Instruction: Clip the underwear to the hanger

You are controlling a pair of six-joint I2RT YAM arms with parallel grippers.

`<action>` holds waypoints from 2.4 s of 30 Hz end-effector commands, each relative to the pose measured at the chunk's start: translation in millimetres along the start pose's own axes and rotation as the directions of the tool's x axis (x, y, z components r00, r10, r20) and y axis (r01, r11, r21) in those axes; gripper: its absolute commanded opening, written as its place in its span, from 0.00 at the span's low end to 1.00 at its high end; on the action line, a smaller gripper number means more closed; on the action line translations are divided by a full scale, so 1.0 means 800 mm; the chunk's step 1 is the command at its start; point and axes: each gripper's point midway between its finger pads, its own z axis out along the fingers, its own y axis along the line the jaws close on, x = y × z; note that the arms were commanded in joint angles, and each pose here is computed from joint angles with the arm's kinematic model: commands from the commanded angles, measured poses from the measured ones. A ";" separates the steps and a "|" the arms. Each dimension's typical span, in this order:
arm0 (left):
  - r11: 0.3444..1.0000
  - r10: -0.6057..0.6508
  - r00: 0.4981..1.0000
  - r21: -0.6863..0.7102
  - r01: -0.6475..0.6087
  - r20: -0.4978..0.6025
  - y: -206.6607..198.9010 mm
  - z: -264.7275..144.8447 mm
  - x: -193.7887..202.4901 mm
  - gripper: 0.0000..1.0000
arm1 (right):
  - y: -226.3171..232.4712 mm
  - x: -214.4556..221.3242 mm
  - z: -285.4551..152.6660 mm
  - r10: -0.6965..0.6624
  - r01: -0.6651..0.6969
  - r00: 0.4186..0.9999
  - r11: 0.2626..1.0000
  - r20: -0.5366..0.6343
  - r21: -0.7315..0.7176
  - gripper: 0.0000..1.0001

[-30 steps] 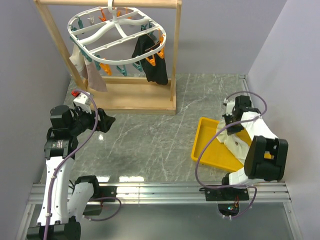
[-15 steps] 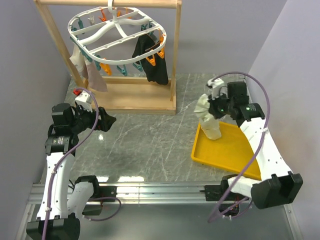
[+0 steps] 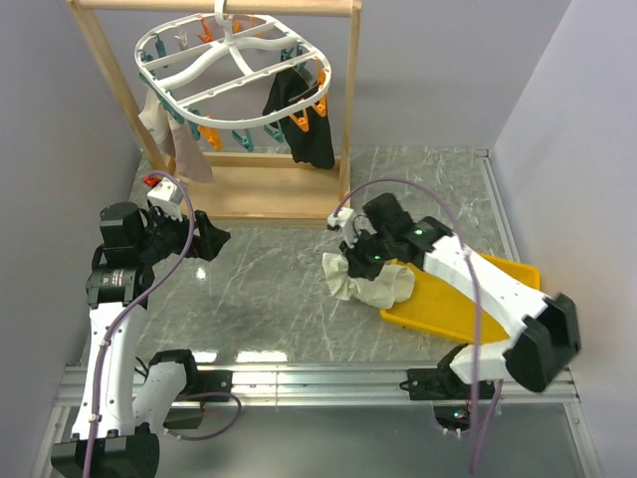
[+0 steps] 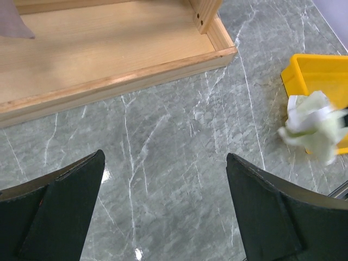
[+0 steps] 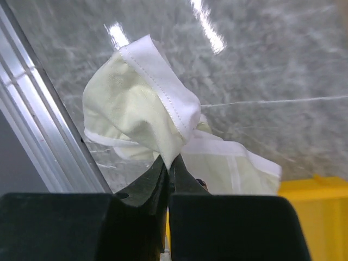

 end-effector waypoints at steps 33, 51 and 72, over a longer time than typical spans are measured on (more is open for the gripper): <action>0.994 0.085 0.996 0.067 -0.084 -0.013 -0.014 -0.008 -0.012 0.99 | -0.028 0.021 0.048 -0.054 0.073 0.973 0.994 -0.225 0.078 0.00; 0.991 -0.043 0.970 0.110 0.071 -0.238 0.000 0.022 0.058 0.98 | 0.029 -0.041 0.144 -0.001 0.000 0.981 1.000 -0.192 -0.006 0.76; 0.972 0.050 0.760 0.208 0.114 -0.648 -0.070 0.149 0.223 0.59 | -0.131 0.085 0.109 0.415 -0.310 0.853 0.891 -0.316 0.333 0.60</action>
